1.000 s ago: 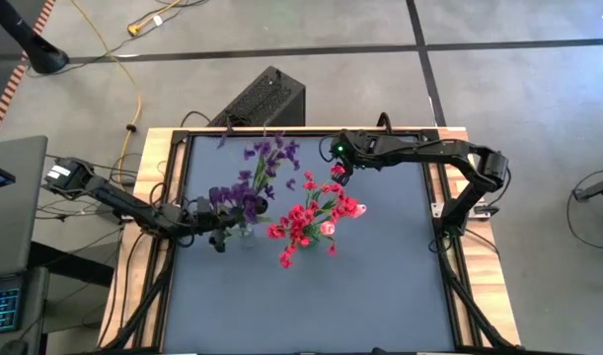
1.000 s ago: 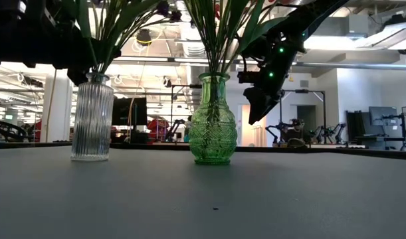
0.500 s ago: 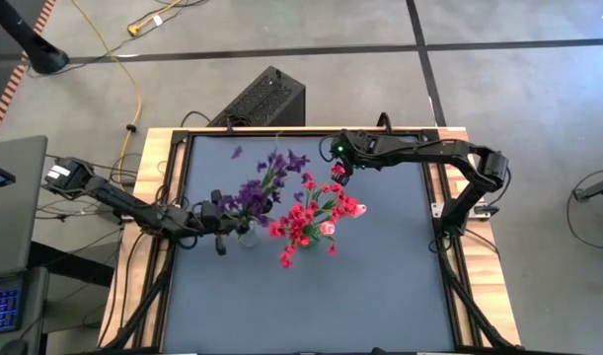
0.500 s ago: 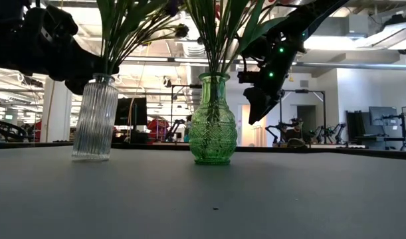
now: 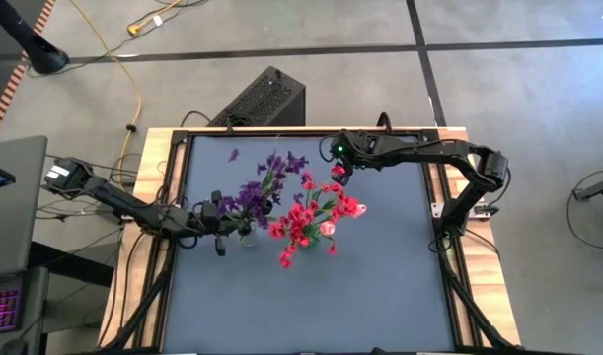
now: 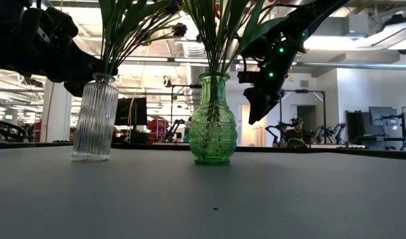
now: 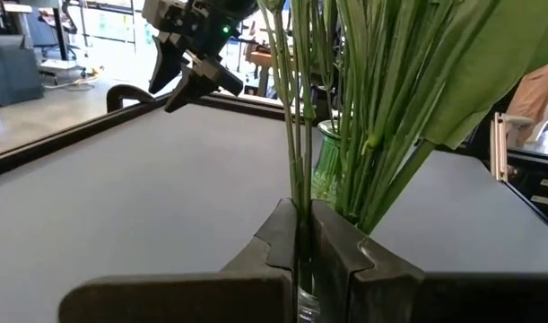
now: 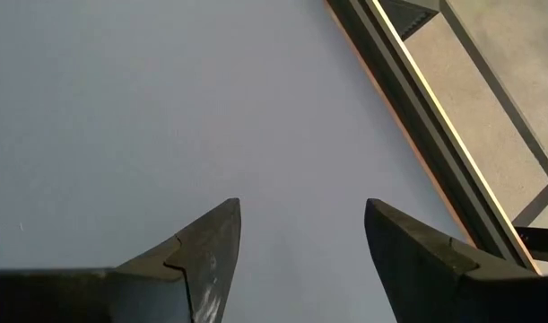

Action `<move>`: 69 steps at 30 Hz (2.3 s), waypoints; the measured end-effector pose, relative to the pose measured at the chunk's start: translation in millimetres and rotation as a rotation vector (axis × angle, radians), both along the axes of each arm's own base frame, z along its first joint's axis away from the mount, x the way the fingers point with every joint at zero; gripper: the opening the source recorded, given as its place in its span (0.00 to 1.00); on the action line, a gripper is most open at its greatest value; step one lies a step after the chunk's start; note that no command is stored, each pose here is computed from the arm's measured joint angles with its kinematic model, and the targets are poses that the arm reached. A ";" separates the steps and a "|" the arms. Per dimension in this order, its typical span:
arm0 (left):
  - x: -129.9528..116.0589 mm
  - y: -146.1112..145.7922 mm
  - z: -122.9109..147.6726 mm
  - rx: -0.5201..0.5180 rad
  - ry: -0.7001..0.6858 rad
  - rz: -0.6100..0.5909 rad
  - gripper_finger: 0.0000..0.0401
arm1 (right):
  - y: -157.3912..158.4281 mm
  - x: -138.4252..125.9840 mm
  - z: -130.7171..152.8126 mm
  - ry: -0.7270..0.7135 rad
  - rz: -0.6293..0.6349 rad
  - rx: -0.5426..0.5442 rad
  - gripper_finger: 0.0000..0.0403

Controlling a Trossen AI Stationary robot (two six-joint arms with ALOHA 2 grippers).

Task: Sort flowers into vase by color
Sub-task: Put the violet flowers into the transparent vase

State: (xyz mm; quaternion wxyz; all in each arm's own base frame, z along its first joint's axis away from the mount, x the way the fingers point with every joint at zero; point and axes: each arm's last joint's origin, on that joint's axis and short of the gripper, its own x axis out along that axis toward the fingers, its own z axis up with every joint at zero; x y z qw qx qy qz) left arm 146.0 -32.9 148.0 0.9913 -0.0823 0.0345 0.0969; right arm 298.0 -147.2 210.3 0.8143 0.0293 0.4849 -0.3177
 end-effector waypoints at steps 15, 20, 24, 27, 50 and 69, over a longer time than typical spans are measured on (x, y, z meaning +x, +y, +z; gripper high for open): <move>-6.2 1.5 9.5 -0.066 -0.063 -0.018 0.07 | 0.0 0.0 0.0 0.000 0.000 0.000 0.66; -7.7 1.7 7.0 -0.085 -0.035 -0.026 0.20 | 0.0 0.0 0.0 0.000 0.000 0.000 0.66; -8.0 0.3 6.2 -0.088 -0.022 -0.081 0.28 | -0.1 0.0 0.0 0.000 -0.001 0.000 0.66; -7.9 -0.5 6.2 -0.062 -0.016 -0.109 0.31 | -0.1 0.1 0.1 -0.001 0.000 0.000 0.66; -10.2 0.7 4.6 0.040 0.022 -0.102 0.32 | -0.1 0.0 0.0 -0.001 -0.001 0.000 0.66; -24.5 5.2 34.0 0.020 0.136 -0.101 0.32 | -0.6 1.1 0.8 -0.014 -0.001 -0.006 0.66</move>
